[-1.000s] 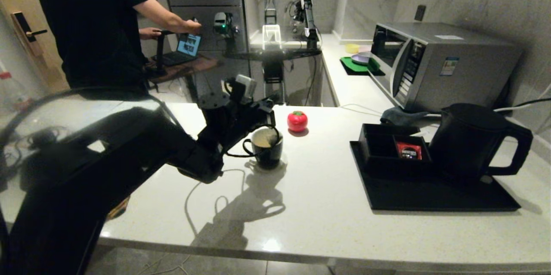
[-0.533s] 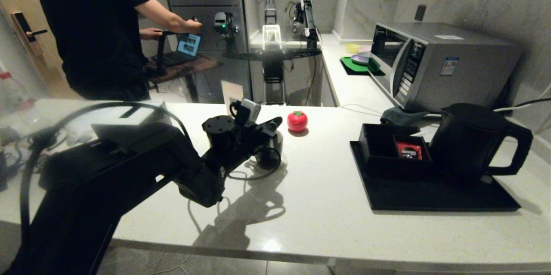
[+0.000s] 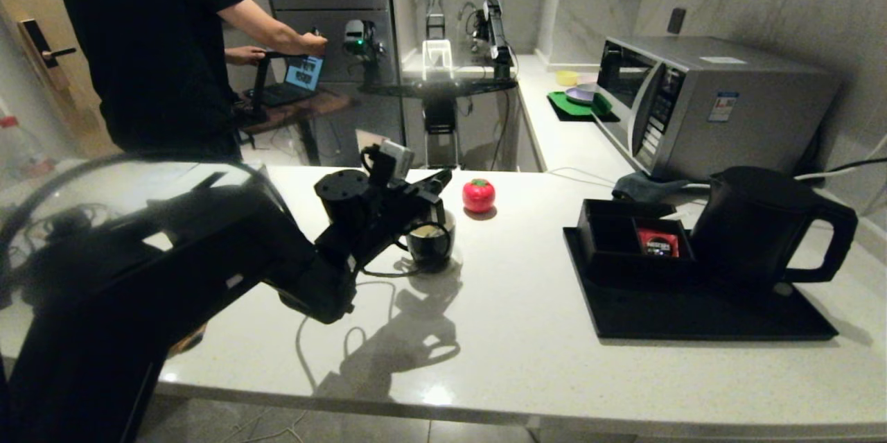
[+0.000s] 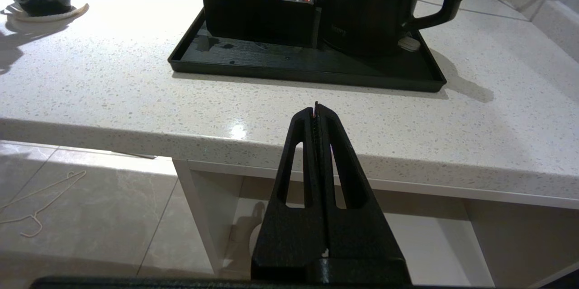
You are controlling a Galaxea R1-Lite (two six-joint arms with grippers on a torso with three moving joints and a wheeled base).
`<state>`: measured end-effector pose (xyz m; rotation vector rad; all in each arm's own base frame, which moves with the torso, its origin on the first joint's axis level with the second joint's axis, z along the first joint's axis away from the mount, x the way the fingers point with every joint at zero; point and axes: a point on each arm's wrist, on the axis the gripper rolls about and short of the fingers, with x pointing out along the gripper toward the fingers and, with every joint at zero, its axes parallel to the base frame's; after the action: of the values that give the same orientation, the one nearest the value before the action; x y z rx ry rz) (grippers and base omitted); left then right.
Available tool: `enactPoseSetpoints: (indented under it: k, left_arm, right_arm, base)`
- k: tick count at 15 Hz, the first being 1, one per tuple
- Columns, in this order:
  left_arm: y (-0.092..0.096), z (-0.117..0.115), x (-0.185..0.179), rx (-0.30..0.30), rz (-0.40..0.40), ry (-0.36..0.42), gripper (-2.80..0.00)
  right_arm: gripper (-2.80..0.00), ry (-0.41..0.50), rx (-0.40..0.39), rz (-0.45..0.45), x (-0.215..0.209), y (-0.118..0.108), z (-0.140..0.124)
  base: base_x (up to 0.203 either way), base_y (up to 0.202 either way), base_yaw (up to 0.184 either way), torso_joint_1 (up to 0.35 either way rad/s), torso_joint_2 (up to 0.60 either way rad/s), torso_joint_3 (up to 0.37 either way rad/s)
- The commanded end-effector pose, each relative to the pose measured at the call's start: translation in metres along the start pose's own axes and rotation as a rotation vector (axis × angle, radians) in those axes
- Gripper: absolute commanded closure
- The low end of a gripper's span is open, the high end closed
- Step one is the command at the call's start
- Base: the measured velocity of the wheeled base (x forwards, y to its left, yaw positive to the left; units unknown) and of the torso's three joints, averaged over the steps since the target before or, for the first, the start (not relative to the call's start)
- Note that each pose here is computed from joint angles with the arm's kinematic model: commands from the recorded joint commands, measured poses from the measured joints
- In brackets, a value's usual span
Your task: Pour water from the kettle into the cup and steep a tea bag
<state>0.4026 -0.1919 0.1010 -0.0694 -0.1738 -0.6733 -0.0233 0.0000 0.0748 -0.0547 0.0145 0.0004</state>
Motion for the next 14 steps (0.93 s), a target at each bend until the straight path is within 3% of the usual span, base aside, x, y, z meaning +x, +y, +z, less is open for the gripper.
enactPoseSetpoints:
  k: [1,5,8,14]
  left_arm:
    - [0.004,0.018,0.0,0.013,0.007,-0.048,0.0]
    - [0.016,0.039,0.005,0.031,0.029,-0.098,0.0]
    - [0.023,0.053,0.009,0.035,0.044,-0.094,0.0]
    - [0.023,0.045,0.009,0.03,0.045,-0.066,0.0]
  right_arm:
    - [0.0,0.001,-0.001,0.0,0.0,0.0,0.0]
    - [0.0,0.001,-0.001,0.0,0.0,0.0,0.0]
    - [0.0,0.002,-0.001,0.0,0.0,0.0,0.0]
    - [0.0,0.002,-0.001,0.0,0.0,0.0,0.0]
  base:
    - [0.0,0.0,0.0,0.0,0.0,0.0]
    - [0.0,0.0,0.0,0.0,0.0,0.0]
    - [0.0,0.0,0.0,0.0,0.0,0.0]
    - [0.0,0.0,0.0,0.0,0.0,0.0]
